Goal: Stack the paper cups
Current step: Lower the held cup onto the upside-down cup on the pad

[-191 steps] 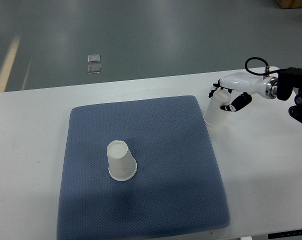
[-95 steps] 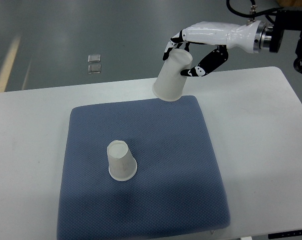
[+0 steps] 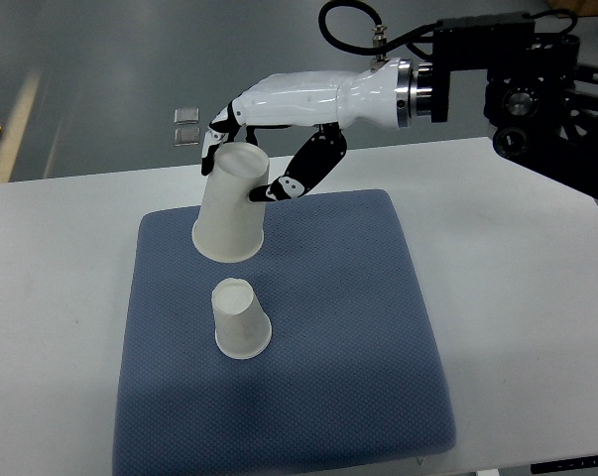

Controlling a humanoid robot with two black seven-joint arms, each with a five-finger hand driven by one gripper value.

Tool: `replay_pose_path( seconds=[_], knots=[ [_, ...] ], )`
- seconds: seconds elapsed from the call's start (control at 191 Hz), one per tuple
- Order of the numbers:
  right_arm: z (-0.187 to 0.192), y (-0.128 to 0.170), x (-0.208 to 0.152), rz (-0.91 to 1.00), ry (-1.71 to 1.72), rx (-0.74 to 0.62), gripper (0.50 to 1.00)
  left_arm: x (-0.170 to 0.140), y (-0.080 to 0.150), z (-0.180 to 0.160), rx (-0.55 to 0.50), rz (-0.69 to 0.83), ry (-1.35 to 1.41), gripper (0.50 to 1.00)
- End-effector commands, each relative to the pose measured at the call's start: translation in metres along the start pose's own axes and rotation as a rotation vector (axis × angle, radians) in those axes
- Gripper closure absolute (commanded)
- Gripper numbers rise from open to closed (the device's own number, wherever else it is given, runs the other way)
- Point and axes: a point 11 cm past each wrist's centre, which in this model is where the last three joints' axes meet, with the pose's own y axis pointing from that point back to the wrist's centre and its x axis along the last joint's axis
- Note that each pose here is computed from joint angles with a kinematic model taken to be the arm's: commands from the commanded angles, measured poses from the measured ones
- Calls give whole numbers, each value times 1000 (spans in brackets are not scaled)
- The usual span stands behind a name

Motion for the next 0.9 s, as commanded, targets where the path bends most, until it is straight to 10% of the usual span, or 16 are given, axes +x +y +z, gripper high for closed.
replay_pose_path(
  seconds=[0.0,0.897],
  knots=[
    [-10,-17,-11,-33,20,32,1000,0,0,0,0,0,0,500],
    [-7,-36,-55,-141,141,12,1000,0,0,0,-1,0,-2,500]
  ],
)
